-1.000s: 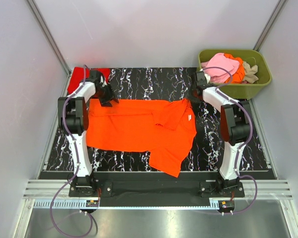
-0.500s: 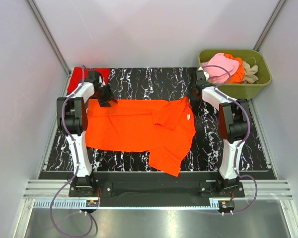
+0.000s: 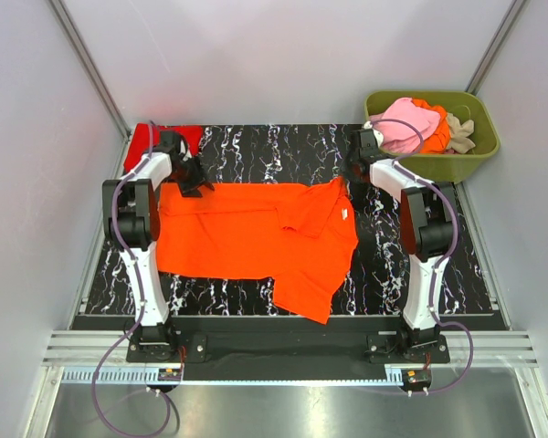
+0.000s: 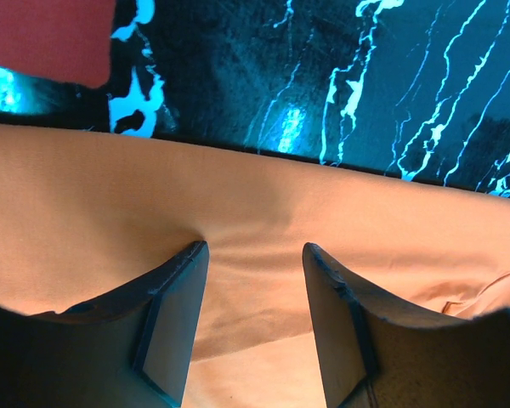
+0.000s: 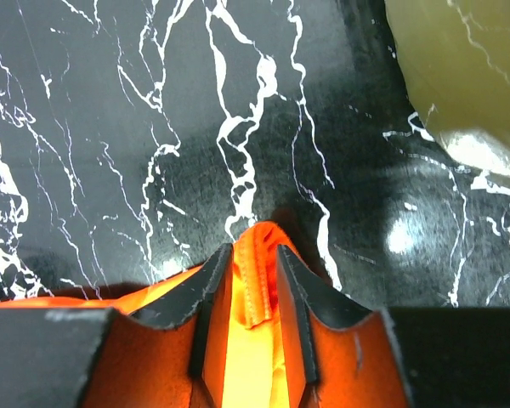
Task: Fold and stack the t-shirts
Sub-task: Fold the tshirt
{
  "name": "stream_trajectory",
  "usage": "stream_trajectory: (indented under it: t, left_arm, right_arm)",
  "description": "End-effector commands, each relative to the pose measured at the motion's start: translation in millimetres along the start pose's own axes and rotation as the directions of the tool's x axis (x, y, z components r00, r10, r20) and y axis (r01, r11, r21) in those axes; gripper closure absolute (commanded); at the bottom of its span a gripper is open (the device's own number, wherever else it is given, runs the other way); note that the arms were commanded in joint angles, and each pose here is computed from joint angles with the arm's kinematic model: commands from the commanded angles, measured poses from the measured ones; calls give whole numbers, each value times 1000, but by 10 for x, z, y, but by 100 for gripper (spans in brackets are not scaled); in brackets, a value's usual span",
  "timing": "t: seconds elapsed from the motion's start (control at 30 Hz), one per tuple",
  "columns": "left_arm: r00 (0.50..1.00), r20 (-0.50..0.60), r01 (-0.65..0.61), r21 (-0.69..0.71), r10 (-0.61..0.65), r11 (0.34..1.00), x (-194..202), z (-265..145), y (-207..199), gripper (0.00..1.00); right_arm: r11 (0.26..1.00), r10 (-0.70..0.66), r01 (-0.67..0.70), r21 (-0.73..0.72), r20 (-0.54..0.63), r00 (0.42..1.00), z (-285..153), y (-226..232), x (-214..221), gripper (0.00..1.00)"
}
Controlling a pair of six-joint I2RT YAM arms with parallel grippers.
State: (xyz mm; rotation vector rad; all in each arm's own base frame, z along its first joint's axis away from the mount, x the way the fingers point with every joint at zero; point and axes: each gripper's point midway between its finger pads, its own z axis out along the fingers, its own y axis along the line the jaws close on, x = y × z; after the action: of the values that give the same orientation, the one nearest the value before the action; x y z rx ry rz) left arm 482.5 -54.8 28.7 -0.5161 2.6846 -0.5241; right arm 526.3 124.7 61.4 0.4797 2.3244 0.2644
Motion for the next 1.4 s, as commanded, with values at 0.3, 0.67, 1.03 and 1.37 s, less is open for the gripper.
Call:
stream_trajectory:
  t: [0.3, 0.67, 1.03, 1.37]
  left_arm:
    - [1000, -22, 17, -129, -20, 991, 120, -9, 421, 44]
    - [999, -24, 21, -124, -24, 992, 116, -4, 417, 44]
    - [999, -23, 25, -122, -28, 992, 112, -11, 431, 44]
    - [999, -27, 35, -147, -39, 989, 139, 25, 498, 44]
  right_arm:
    - [997, -76, 75, -34, -34, 997, 42, 182, 170, 75]
    - [991, -133, 133, -33, -11, 991, -40, 292, 86, 66]
    - [992, -119, 120, 25, -44, 992, 35, 152, 219, 66]
    - [985, -121, 120, 125, -3, 993, 64, -35, 162, 78]
